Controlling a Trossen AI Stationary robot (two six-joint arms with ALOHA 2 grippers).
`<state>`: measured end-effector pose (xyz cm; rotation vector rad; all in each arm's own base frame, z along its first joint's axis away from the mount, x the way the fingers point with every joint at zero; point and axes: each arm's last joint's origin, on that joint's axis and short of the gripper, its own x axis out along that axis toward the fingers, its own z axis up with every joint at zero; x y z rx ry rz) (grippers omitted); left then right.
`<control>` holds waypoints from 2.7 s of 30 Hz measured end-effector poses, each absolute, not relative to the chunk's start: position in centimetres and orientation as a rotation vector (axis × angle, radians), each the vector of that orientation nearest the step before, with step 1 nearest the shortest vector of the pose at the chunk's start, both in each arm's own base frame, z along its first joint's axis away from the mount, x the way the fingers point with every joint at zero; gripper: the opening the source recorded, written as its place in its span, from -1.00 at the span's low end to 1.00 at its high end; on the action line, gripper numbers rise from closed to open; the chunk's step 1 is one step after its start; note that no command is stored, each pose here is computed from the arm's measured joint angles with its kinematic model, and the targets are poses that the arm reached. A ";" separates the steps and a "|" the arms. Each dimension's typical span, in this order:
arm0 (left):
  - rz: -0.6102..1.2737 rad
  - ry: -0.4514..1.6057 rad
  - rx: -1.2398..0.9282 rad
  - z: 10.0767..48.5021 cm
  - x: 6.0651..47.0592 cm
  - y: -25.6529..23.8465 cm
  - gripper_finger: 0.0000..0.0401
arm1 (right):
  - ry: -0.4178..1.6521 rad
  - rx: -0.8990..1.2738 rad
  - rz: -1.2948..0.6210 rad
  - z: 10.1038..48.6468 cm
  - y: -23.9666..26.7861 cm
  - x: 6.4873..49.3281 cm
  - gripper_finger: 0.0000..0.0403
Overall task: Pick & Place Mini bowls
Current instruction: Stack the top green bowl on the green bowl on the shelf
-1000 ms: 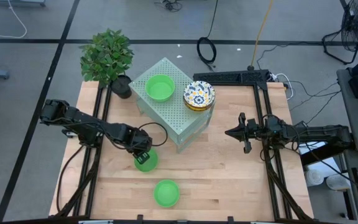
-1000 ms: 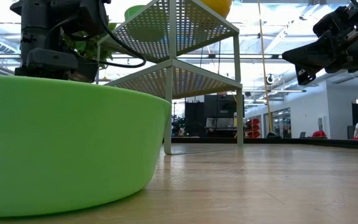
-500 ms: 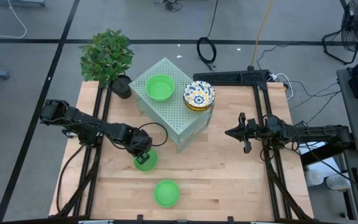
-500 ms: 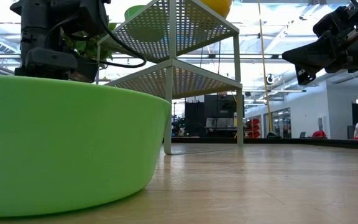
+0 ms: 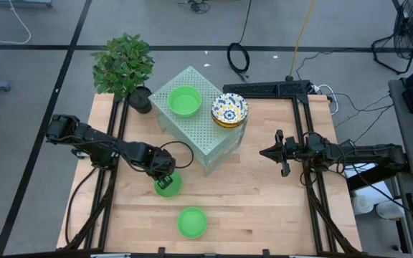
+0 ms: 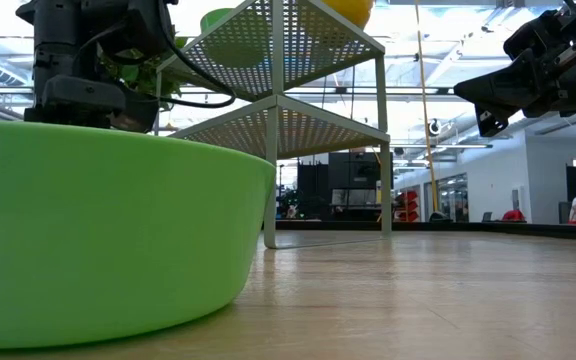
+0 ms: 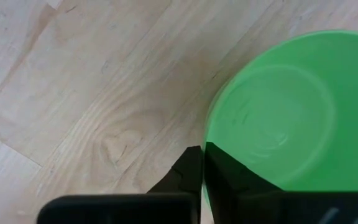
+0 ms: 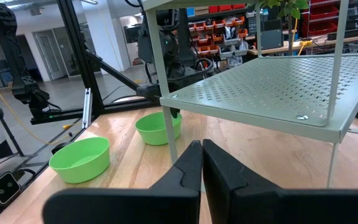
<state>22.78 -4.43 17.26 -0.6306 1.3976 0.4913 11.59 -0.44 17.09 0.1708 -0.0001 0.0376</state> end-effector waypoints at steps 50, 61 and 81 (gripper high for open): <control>0.294 0.127 -0.129 53.1 20.3 -2.1 -0.98 | -0.005 0.164 -0.011 17.1 -0.6 11.6 -1.00; 0.615 0.223 -0.348 53.8 23.2 4.0 -0.99 | -0.007 0.164 -0.012 17.1 -0.6 11.6 -1.00; 0.917 0.682 -0.570 47.5 24.5 11.0 -0.98 | 0.000 0.168 -0.011 17.0 -0.6 11.6 -1.00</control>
